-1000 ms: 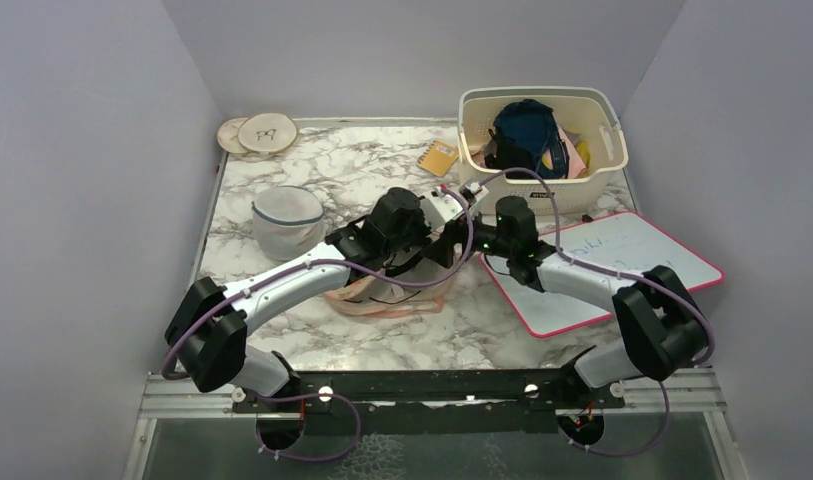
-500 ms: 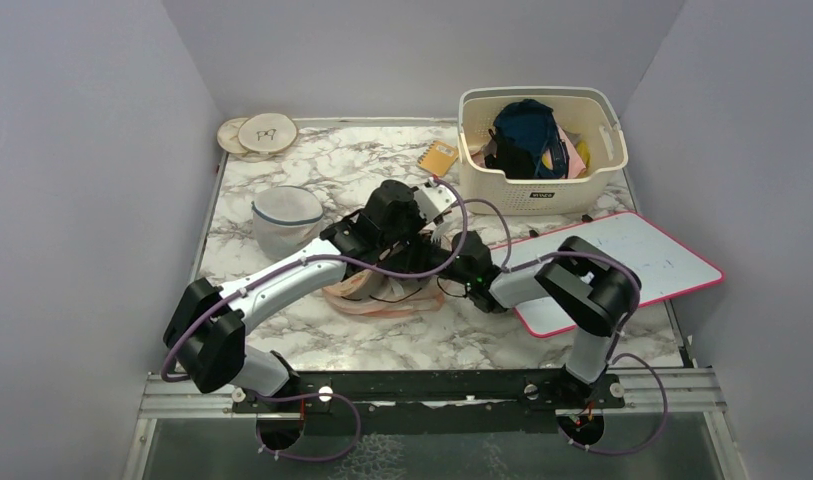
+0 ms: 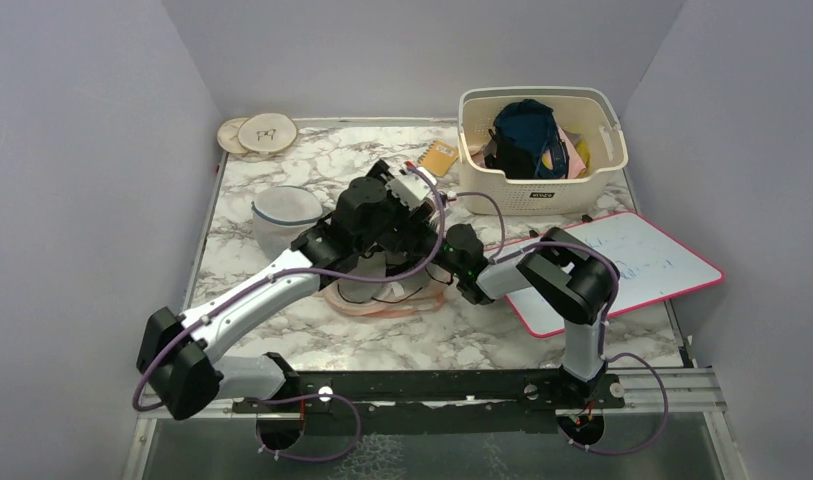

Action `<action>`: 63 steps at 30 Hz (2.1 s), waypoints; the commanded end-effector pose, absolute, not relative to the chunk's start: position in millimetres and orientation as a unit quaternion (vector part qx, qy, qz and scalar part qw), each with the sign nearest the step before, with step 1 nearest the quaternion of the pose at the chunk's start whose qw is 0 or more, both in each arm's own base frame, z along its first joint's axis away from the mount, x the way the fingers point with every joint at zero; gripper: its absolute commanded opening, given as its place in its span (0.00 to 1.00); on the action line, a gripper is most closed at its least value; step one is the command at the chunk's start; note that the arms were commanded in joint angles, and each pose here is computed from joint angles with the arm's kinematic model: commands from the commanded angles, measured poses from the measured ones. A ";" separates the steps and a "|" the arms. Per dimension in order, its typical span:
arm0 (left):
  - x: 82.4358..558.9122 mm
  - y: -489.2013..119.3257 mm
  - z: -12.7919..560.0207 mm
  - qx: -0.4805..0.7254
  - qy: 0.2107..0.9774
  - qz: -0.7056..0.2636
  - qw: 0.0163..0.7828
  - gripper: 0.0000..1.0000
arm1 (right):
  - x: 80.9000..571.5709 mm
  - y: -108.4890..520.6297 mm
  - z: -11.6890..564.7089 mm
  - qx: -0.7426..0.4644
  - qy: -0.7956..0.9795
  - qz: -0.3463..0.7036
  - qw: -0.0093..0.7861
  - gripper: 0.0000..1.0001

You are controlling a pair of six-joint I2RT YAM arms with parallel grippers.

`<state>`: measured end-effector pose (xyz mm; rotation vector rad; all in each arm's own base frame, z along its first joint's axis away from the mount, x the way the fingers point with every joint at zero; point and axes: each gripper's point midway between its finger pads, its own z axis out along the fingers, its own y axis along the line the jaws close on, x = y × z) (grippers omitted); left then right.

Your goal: Unzip the laundry bag and remove the bra

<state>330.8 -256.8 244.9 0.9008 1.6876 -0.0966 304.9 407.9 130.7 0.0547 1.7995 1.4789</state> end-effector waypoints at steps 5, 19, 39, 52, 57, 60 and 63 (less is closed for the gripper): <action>301.5 -238.7 308.8 0.309 0.653 -0.091 0.685 0.71 | 347.5 430.5 171.8 0.069 0.657 0.609 0.439 0.74; 304.7 -232.8 300.2 0.300 0.656 -0.075 0.689 0.71 | 459.6 404.0 101.5 0.107 0.779 0.414 0.458 0.79; 306.7 -210.7 306.6 0.260 0.651 -0.043 0.711 0.70 | 312.9 340.9 119.4 -0.215 0.836 0.374 0.339 0.79; 309.4 -214.2 297.8 0.258 0.661 -0.047 0.703 0.70 | 314.7 302.1 67.1 -0.169 0.899 0.279 0.292 0.86; 310.4 -210.5 299.5 0.254 0.661 -0.038 0.705 0.70 | 319.6 291.4 45.1 -0.156 0.916 0.252 0.272 0.90; 309.9 -210.4 300.0 0.254 0.660 -0.038 0.706 0.70 | 322.8 283.4 33.1 -0.146 0.926 0.233 0.258 0.90; 310.4 -210.4 299.5 0.254 0.660 -0.037 0.706 0.70 | 326.2 269.8 29.2 -0.130 0.934 0.206 0.260 0.91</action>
